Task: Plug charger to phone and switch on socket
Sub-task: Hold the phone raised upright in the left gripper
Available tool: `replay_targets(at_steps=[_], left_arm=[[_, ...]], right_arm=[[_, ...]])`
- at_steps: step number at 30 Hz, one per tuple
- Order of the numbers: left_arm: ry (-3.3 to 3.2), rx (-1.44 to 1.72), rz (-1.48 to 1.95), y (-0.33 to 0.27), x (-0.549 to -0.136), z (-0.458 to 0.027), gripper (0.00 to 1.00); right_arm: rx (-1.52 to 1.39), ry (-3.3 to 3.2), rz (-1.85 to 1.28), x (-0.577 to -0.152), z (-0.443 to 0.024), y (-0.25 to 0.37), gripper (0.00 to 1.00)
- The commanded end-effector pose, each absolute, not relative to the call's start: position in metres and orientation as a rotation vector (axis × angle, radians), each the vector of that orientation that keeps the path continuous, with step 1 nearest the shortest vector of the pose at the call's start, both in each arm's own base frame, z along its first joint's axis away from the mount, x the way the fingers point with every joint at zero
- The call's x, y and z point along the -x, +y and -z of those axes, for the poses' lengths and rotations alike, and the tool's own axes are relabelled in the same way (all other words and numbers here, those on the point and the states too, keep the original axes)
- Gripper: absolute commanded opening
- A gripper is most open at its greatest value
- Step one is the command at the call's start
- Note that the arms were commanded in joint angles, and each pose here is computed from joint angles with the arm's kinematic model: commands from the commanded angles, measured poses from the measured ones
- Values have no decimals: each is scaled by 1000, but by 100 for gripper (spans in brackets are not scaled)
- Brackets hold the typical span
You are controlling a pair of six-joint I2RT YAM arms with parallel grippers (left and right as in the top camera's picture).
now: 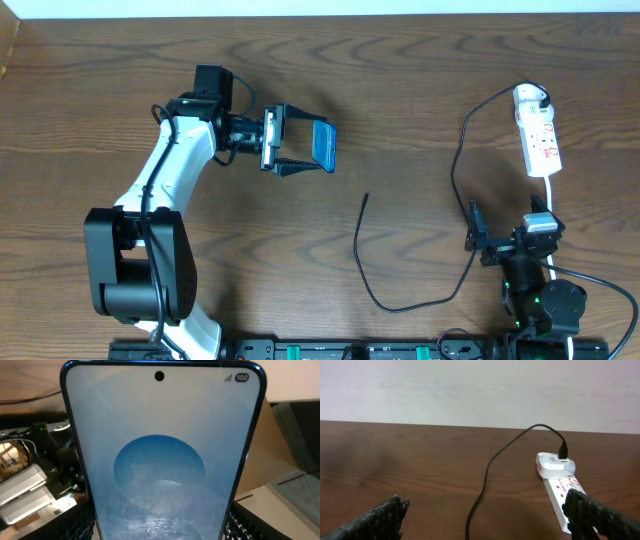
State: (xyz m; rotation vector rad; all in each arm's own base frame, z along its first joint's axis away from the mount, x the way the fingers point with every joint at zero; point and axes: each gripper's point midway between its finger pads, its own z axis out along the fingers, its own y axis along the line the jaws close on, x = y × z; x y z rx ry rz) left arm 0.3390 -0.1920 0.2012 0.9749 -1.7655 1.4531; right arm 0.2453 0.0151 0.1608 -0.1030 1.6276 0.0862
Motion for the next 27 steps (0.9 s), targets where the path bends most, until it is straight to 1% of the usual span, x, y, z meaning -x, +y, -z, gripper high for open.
replay_targets(at_steps=[1, 21, 27], left_arm=[[-1696, -955, -1477, -192, -335, -221, 7], [-1683, -968, -1467, -192, -335, -221, 7], [-1657, -901, -1516, -192, -332, -231, 7]], right_arm=[[119, 1626, -82, -245, -160, 17, 99], [119, 1626, -82, -245, -160, 17, 99], [119, 1626, -82, -245, -160, 17, 99]])
